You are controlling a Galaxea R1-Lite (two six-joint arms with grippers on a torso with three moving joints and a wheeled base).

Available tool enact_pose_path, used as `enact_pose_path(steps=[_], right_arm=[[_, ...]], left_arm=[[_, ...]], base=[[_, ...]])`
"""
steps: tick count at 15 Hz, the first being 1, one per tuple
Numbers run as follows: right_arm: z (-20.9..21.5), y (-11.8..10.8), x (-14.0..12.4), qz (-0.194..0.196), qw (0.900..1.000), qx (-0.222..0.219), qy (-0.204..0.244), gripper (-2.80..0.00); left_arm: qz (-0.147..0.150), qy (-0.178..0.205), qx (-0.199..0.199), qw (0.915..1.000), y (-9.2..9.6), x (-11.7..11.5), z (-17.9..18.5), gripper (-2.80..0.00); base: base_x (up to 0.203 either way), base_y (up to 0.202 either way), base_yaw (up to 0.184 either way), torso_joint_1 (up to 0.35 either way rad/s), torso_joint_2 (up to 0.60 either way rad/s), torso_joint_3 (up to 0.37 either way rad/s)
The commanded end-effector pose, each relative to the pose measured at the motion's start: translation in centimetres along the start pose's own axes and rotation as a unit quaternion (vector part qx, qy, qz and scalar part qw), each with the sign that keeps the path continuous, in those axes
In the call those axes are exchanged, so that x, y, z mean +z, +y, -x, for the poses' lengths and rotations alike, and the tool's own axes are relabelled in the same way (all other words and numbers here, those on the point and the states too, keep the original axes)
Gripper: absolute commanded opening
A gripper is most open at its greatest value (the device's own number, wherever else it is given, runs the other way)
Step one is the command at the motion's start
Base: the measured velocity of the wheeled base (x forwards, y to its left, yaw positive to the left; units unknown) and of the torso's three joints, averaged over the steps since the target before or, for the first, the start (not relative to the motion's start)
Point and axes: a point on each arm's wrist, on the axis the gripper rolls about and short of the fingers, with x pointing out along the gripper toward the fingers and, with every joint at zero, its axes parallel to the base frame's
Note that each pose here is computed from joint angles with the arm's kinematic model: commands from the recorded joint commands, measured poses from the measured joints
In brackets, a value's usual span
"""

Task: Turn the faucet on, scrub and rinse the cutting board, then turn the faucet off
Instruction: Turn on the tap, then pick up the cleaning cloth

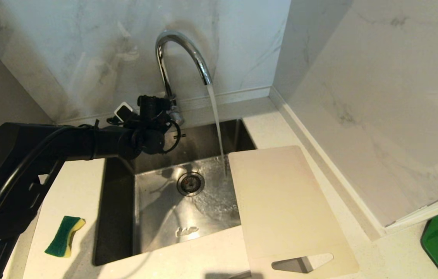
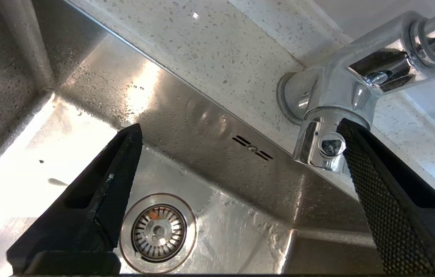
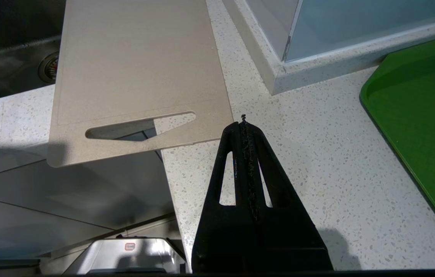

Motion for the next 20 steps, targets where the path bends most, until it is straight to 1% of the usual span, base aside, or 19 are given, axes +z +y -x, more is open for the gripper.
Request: enact_pose_path(steps=[1, 3, 6, 9, 11, 14, 16, 17, 18, 19, 20], right_arm=[[0.0, 0.0, 0.0, 0.000, 1.000, 0.000, 0.000, -2.80], [0.0, 0.0, 0.0, 0.000, 1.000, 0.000, 0.000, -2.80], [0.0, 0.0, 0.0, 0.000, 1.000, 0.000, 0.000, -2.80], [0.0, 0.0, 0.0, 0.000, 1.000, 0.000, 0.000, -2.80], [0.0, 0.0, 0.0, 0.000, 1.000, 0.000, 0.000, -2.80], [0.0, 0.0, 0.0, 0.000, 1.000, 0.000, 0.000, -2.80], [0.0, 0.0, 0.0, 0.000, 1.000, 0.000, 0.000, -2.80], [0.0, 0.0, 0.0, 0.000, 1.000, 0.000, 0.000, -2.80], [0.0, 0.0, 0.0, 0.000, 1.000, 0.000, 0.000, -2.80], [0.0, 0.0, 0.0, 0.000, 1.000, 0.000, 0.000, -2.80], [0.0, 0.0, 0.0, 0.000, 1.000, 0.000, 0.000, -2.80]], left_arm=[[0.005, 0.000, -0.006, 1.0000, -0.4, -0.1, 0.4, 0.00], [0.012, -0.002, -0.017, 0.9998, -1.1, 0.5, 1.3, 0.00], [0.023, -0.003, -0.044, 0.9988, -2.8, 1.9, 3.7, 0.00], [0.032, -0.009, -0.071, 0.9969, -4.3, 4.2, 6.5, 0.00], [0.028, -0.018, -0.082, 0.9961, -4.8, 5.9, 7.6, 0.00], [0.000, -0.027, -0.084, 0.9961, -4.8, 9.1, 9.7, 0.00], [-0.008, -0.029, -0.090, 0.9955, -4.9, 12.0, 11.9, 0.00], [-0.014, -0.023, -0.091, 0.9955, -4.8, 13.3, 13.3, 0.00], [-0.038, -0.003, -0.077, 0.9963, -4.3, 14.0, 14.4, 0.00], [-0.052, 0.017, -0.072, 0.9959, -3.7, 14.9, 15.5, -2.06], [-0.060, 0.040, -0.076, 0.9946, -3.3, 15.9, 16.7, -2.80]], base=[[0.000, 0.000, 0.000, 0.000, 0.00, 0.000], [0.000, 0.000, 0.000, 0.000, 0.00, 0.000], [0.000, 0.000, 0.000, 0.000, 0.00, 0.000], [0.000, 0.000, 0.000, 0.000, 0.00, 0.000], [0.000, 0.000, 0.000, 0.000, 0.00, 0.000], [0.000, 0.000, 0.000, 0.000, 0.00, 0.000], [0.000, 0.000, 0.000, 0.000, 0.00, 0.000], [0.000, 0.000, 0.000, 0.000, 0.00, 0.000], [0.000, 0.000, 0.000, 0.000, 0.00, 0.000], [0.000, 0.000, 0.000, 0.000, 0.00, 0.000], [0.000, 0.000, 0.000, 0.000, 0.00, 0.000]])
